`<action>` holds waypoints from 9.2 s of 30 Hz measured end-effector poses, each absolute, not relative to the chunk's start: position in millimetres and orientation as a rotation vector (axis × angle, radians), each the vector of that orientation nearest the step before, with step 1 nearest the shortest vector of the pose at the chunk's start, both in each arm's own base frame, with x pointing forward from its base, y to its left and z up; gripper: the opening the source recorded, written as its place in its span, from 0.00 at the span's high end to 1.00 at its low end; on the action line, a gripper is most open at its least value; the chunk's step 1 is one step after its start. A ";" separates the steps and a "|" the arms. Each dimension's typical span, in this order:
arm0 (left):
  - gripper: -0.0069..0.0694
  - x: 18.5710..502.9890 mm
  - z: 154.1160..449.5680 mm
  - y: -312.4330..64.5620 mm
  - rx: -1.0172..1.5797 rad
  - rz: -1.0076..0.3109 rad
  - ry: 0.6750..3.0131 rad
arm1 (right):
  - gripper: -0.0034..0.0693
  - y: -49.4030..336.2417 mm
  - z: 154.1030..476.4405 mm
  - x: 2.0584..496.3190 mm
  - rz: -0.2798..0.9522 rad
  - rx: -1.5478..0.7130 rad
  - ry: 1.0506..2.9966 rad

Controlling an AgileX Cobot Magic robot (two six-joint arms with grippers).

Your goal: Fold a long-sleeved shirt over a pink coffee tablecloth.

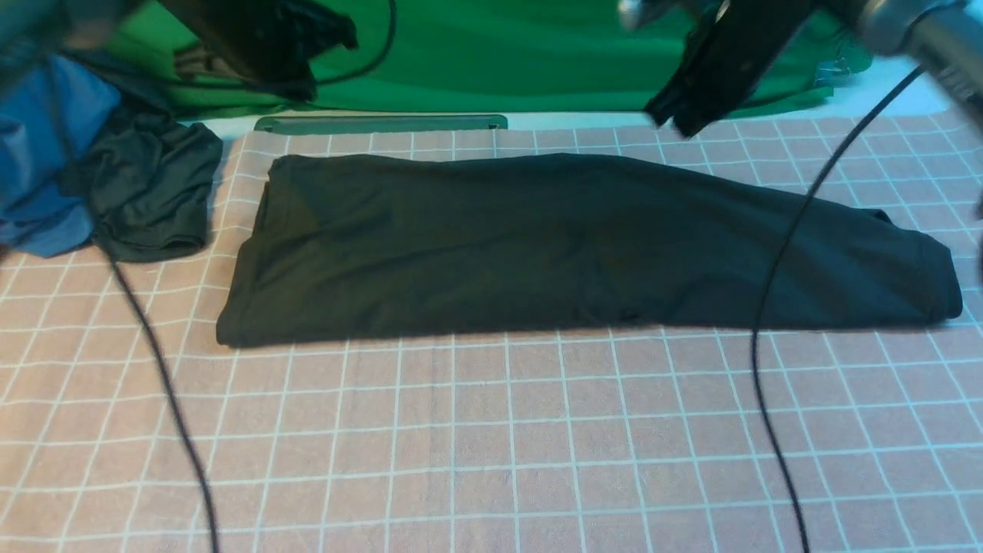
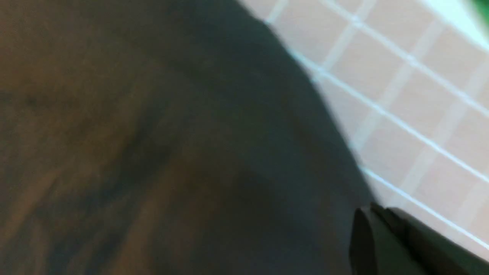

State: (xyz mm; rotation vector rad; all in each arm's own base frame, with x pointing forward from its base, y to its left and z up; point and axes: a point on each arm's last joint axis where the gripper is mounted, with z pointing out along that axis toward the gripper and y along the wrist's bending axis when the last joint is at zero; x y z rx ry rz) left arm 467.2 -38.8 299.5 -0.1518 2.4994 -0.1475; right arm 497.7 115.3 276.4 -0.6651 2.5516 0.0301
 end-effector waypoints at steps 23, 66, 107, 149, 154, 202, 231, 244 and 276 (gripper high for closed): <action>0.44 358.9 203.3 1.4 -0.480 -0.184 2.667 | 0.89 -1.9 285.1 427.5 0.244 -0.316 2.796; 0.54 338.3 222.1 45.0 -0.368 0.108 2.739 | 0.43 -42.1 200.1 454.5 0.176 -0.167 2.876; 0.59 335.5 220.8 42.7 -0.405 0.072 2.771 | 0.80 -52.2 180.7 473.4 0.024 -0.134 2.758; 0.89 265.9 331.7 12.5 -0.347 -0.280 2.490 | 0.78 -53.4 158.1 457.8 0.122 -0.085 3.034; 0.89 263.4 330.5 11.7 -0.337 -0.284 2.521 | 0.80 -70.3 164.6 450.1 0.110 -0.054 3.071; 0.89 256.4 342.7 2.6 -0.291 -0.401 2.465 | 0.80 314.2 278.1 405.6 0.764 -0.415 2.325; 0.89 260.5 337.7 -2.3 -0.331 -0.500 2.489 | 0.72 279.9 286.3 424.8 0.629 -0.730 2.413; 0.89 335.8 270.5 -66.3 -0.247 -0.621 2.611 | 0.90 182.8 267.5 429.2 0.442 -0.718 2.722; 0.89 378.1 227.9 -44.8 -0.336 -0.239 2.735 | 0.90 170.3 215.9 413.3 0.194 -0.745 2.897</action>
